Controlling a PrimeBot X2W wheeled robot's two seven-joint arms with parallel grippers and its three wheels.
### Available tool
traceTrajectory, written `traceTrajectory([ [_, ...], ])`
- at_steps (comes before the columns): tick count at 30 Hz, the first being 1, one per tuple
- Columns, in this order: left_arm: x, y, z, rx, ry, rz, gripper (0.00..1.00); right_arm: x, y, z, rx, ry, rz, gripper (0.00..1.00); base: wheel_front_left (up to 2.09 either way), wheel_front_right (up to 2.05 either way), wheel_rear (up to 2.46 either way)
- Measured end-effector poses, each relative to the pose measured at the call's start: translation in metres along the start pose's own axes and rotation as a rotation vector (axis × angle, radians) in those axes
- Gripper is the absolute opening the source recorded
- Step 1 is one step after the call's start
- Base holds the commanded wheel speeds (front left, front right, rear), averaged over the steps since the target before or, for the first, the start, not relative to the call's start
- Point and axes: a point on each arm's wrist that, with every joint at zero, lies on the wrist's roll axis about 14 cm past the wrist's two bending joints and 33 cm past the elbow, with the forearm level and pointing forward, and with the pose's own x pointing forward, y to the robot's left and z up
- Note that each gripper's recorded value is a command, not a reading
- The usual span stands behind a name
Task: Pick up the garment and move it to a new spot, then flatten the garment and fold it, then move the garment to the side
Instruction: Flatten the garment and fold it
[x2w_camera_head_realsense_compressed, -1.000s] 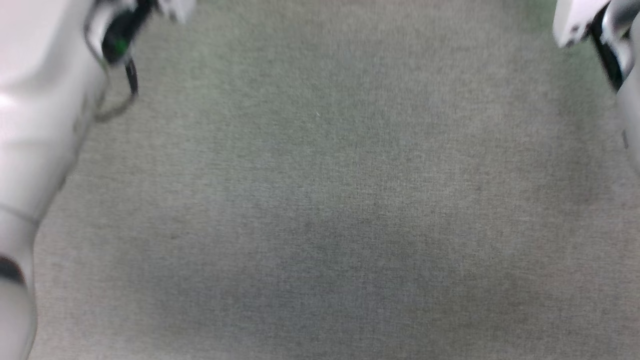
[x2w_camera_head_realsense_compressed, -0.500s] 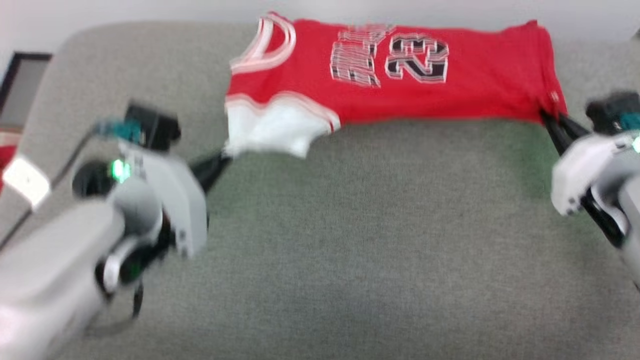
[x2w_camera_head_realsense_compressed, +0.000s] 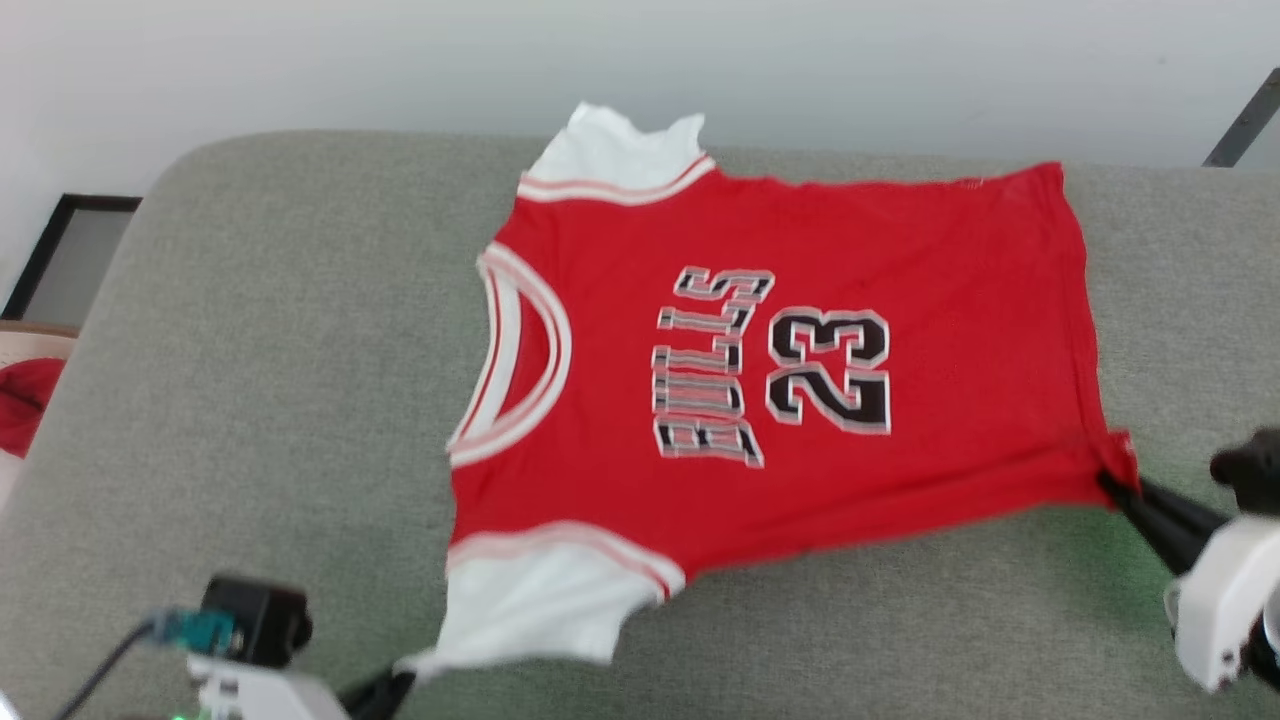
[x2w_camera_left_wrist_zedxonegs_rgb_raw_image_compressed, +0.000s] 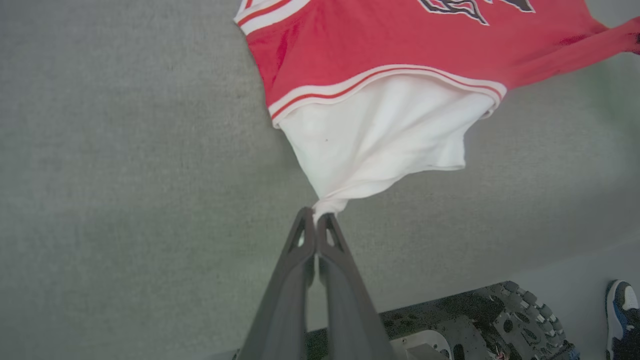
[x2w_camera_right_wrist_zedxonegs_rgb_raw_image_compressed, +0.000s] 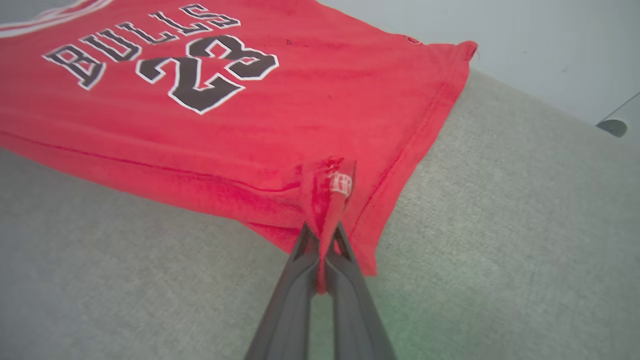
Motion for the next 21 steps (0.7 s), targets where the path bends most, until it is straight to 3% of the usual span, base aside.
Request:
traceTrajectory([
  [15,-0.037,-0.015,-0.075,-0.21,0.164,0.073,0.0,-0.059,0.046,-0.066,0.176,0.119,0.038,0.0,0.0,0.0,0.0],
  [21,-0.039,-0.009,-0.047,-0.136,0.101,0.089,0.0,-0.067,0.05,-0.06,0.193,0.104,0.024,0.0,0.0,0.0,0.0],
])
